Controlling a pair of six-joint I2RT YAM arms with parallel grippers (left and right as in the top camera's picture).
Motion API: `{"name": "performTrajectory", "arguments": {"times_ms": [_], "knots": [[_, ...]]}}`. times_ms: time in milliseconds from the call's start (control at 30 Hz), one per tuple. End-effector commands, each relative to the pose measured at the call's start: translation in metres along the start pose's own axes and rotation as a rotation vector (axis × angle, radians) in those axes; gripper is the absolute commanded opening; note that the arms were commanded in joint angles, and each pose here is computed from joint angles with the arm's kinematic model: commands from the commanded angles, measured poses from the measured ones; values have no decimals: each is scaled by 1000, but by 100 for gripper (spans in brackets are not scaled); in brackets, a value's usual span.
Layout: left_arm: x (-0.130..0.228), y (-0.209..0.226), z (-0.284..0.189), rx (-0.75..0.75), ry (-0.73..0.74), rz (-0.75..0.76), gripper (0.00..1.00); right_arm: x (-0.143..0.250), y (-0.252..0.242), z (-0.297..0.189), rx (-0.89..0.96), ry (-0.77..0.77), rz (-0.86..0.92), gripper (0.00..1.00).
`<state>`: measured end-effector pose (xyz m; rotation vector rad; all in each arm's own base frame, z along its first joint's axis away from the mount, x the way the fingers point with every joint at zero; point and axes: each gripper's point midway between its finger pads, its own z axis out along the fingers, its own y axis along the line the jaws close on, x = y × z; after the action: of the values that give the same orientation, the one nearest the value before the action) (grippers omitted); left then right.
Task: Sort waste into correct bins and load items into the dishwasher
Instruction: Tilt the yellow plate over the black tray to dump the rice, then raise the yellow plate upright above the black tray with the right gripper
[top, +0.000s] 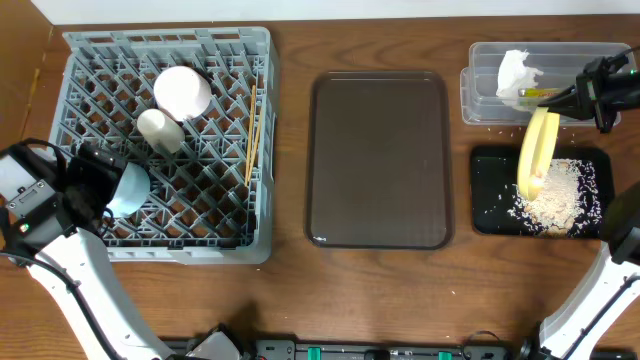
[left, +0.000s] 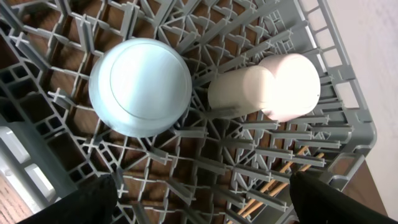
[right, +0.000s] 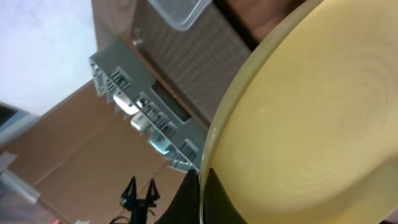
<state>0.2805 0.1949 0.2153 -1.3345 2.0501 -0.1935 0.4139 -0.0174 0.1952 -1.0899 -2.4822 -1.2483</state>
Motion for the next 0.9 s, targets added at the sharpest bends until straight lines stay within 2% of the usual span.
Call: {"name": "performTrajectory", "arguments": {"times_ms": [0, 367, 467, 600, 733, 867], "knots": [[0, -1, 1, 6, 7, 1, 90, 14, 19, -7, -124, 36, -103, 1], [1, -1, 1, 6, 7, 1, 90, 16, 12, -13, -143, 36, -66, 1], [0, -1, 1, 6, 7, 1, 90, 17, 15, -22, -199, 34, -73, 1], [1, -1, 1, 6, 7, 1, 90, 10, -3, -20, -100, 7, 4, 1], [0, -1, 1, 6, 7, 1, 90, 10, 6, -31, -197, 5, -81, 1], [1, -1, 1, 6, 7, 2, 90, 3, 2, -45, -235, -20, -59, 1]]}}
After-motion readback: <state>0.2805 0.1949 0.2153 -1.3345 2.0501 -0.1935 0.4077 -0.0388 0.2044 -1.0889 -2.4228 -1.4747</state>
